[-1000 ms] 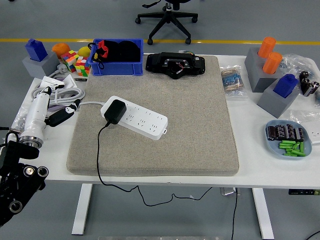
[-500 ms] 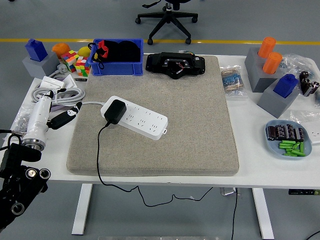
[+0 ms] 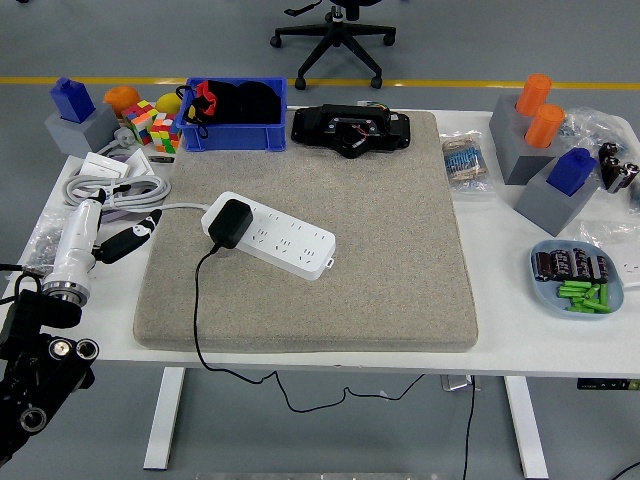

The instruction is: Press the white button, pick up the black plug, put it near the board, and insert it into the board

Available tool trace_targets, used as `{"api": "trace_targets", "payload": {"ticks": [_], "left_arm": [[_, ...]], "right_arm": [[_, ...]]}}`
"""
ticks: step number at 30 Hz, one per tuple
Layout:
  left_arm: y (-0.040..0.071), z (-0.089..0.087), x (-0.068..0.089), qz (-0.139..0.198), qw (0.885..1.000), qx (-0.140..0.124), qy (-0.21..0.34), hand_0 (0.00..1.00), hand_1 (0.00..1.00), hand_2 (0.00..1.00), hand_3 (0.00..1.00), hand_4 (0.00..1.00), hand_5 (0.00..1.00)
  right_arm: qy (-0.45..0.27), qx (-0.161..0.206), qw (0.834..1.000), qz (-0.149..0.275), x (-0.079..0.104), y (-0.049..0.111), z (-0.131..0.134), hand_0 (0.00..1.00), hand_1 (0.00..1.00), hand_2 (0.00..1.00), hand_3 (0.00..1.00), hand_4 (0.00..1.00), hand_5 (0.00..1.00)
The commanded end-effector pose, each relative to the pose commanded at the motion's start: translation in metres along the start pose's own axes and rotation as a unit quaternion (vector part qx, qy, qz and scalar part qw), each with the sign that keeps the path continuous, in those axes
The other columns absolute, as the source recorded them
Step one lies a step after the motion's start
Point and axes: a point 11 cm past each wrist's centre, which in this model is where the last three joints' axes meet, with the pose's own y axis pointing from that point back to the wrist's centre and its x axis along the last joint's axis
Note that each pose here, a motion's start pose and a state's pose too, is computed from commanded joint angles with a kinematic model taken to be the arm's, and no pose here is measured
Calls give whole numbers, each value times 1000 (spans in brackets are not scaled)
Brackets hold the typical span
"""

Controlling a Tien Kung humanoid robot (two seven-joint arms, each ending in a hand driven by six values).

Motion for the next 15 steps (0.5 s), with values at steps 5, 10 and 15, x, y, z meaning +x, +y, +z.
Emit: {"api": "trace_targets", "payload": {"ticks": [5, 10, 15], "left_arm": [[0, 0, -1, -1, 1000, 0, 2, 998, 982, 927, 810, 811, 532], [0, 0, -1, -1, 1000, 0, 2, 998, 982, 927, 810, 808, 529], [0, 0, -1, 0, 1000, 0, 3, 998, 982, 927, 810, 808, 526]], "right_arm": [[3, 5, 1000, 1, 2, 0, -6, 619, 597, 600, 592, 663, 404], [2, 6, 1000, 0, 2, 0, -10, 621, 597, 601, 593, 664, 405], [1, 8, 1000, 0, 1, 0, -13, 621, 598, 602, 593, 665, 407]]}}
